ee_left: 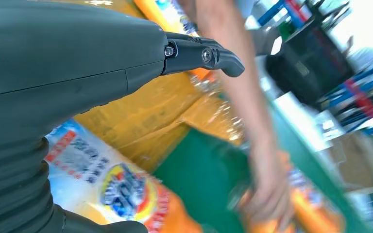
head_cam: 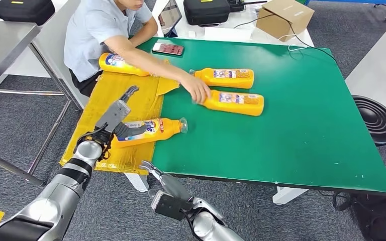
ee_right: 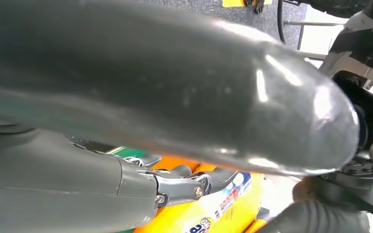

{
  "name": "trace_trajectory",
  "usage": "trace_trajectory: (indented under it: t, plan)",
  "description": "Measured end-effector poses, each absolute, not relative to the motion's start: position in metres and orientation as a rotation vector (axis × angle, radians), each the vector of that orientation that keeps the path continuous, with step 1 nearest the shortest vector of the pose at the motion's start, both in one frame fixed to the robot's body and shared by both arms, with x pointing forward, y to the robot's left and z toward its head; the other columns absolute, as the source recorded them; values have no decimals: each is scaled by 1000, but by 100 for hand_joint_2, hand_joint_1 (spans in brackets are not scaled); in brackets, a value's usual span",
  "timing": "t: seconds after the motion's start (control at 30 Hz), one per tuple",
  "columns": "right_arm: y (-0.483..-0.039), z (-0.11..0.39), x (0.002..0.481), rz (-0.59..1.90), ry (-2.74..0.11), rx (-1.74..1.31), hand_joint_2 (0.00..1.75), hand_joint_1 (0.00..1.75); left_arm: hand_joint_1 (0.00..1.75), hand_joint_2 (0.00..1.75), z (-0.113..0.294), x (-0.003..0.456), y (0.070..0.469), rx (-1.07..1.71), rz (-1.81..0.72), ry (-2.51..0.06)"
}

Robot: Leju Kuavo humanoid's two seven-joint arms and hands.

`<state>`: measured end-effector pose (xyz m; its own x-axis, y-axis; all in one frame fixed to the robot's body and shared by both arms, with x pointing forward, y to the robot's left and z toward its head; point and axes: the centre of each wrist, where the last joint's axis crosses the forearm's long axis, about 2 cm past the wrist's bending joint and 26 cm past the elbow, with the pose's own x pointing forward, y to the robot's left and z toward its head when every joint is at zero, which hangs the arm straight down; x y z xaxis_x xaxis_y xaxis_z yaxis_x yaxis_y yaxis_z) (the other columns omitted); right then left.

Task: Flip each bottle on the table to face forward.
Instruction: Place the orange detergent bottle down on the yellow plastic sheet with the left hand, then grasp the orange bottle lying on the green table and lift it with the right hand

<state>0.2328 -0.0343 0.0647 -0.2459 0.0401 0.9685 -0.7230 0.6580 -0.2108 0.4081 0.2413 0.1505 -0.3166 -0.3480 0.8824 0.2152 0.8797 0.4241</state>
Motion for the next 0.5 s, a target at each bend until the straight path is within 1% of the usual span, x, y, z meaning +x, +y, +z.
trace_trajectory:
  t: [0.07, 0.2, 0.27, 0.37, 0.43, 0.5]
  plan:
    - [-35, 64, 232, 790, -1685, 551, 0, 0, 0, 175, 152, 403, 240, 46, -495, -1849]
    - [-42, 61, 230, 692, -1804, 507, 175, 0, 0, 175, 156, 384, 233, -135, -314, -1923]
    - [-48, 63, 228, 573, -1910, 435, 175, 0, 0, 175, 156, 370, 228, -261, -177, -1946]
    - [-63, 73, 221, 313, -2021, 227, 175, 0, 0, 175, 147, 335, 219, -437, 58, -1946]
    - [-79, 83, 216, 153, -2064, 78, 175, 0, 0, 175, 139, 308, 214, -474, 157, -1941]
    - [-95, 91, 213, 65, -2106, -56, 175, 0, 0, 175, 134, 290, 210, -413, 200, -1943]
